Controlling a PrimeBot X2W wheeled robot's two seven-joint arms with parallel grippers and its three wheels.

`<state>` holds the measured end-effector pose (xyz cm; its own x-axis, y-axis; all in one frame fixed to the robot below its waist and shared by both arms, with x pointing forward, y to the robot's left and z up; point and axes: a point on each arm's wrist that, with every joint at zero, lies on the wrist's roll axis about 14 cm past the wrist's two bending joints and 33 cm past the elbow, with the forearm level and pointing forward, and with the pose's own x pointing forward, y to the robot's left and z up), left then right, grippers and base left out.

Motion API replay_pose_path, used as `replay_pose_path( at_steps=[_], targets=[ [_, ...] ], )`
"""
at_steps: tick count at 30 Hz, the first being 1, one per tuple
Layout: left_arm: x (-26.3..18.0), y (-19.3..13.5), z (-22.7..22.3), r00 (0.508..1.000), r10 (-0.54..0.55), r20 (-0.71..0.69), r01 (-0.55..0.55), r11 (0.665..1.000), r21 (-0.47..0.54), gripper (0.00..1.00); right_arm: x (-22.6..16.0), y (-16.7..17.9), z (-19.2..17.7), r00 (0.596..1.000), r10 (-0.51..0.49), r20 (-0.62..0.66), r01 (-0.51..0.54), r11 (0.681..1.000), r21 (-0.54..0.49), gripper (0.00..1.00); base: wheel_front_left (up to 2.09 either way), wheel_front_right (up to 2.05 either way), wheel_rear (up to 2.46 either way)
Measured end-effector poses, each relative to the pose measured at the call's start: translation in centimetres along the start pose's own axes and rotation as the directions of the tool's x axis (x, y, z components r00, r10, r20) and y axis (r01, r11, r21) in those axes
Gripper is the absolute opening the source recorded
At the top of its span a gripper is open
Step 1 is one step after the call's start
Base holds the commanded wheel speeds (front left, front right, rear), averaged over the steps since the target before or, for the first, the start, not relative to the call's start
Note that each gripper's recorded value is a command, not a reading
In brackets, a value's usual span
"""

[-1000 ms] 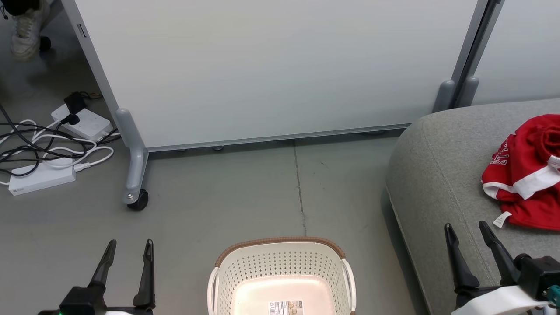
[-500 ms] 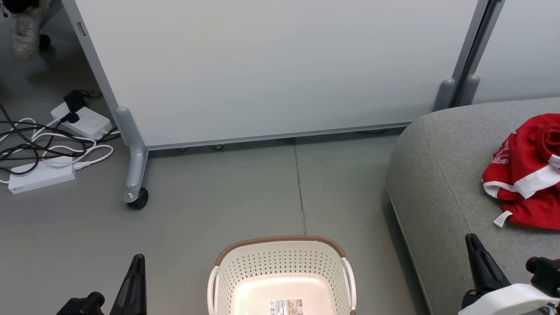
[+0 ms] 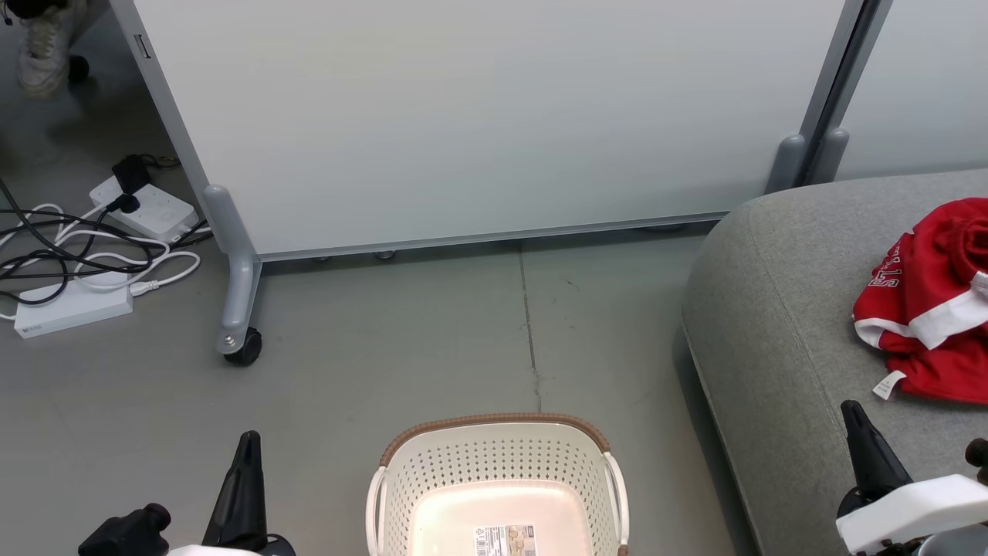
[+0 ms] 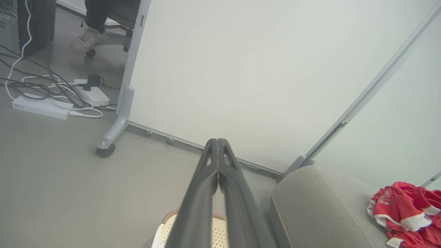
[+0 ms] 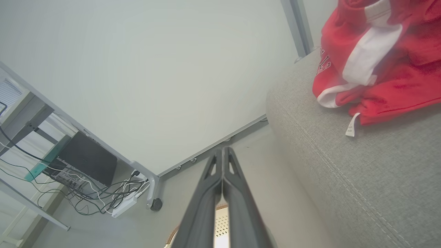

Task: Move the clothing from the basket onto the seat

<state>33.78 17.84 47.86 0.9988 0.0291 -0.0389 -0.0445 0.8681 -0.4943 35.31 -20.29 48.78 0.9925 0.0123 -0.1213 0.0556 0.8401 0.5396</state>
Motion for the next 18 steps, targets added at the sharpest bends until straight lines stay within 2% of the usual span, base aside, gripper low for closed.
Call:
replay_pose_path(
  at_steps=[9,18],
  targets=[
    [0.3,-0.3,0.0,1.0,0.005,0.003,-0.004,0.99,-0.138,0.0,0.7,-0.6,0.4,1.0,-0.009,-0.012,0.011,0.992,0.129,0.0,0.0,0.0,0.0],
    [0.7,-0.8,0.1,1.0,0.007,0.009,-0.005,0.965,-0.264,0.0,1.1,-1.1,0.6,1.0,-0.013,-0.024,0.019,0.969,0.247,0.0,0.0,0.0,0.0]
  ],
)
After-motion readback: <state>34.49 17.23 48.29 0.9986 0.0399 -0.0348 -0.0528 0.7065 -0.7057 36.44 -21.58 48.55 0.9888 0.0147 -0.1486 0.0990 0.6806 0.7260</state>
